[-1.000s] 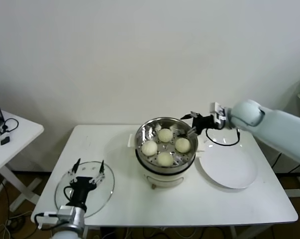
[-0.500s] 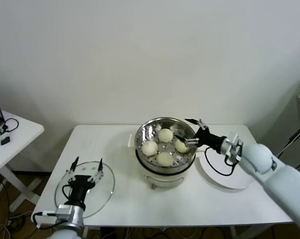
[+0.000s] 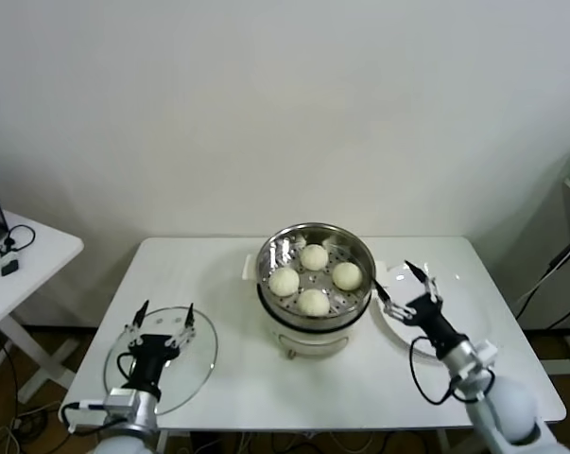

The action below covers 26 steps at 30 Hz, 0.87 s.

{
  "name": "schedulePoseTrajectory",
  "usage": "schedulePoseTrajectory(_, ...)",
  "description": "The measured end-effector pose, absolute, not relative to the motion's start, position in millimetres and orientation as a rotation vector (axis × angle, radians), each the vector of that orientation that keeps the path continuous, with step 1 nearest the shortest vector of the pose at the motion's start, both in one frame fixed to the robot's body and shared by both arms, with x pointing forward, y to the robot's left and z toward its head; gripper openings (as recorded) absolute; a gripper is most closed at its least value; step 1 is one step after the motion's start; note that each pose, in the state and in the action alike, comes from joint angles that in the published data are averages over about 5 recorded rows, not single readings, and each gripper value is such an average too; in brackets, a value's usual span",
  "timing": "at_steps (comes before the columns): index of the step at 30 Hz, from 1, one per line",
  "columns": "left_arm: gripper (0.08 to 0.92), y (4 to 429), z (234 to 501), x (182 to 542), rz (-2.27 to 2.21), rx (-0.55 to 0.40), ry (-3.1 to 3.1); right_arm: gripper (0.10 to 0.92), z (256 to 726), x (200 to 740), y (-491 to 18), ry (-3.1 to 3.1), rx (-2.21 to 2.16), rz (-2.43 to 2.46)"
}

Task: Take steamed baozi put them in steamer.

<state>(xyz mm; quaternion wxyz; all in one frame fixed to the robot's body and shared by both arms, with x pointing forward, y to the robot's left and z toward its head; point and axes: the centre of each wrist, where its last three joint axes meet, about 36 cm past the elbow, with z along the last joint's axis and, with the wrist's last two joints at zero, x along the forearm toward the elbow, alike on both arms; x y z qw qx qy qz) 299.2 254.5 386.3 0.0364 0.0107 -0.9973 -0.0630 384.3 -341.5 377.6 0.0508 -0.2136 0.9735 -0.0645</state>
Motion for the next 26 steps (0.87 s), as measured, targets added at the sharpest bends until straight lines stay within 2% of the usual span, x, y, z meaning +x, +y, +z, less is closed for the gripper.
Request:
schedulePoseTrajectory(12, 0.823, 261.0, 383.4, 299.2, -0.179, 0.067, -3.056, 0.823, 325.4, 304.8, -322.2, 3.019, -0.403, -0.016)
schedulePoseTrajectory(26, 0.823, 262.1, 381.6, 299.1, -0.156, 0.085, -3.064, 0.823, 315.1, 281.7, -313.4, 3.031, -0.294, 0.040)
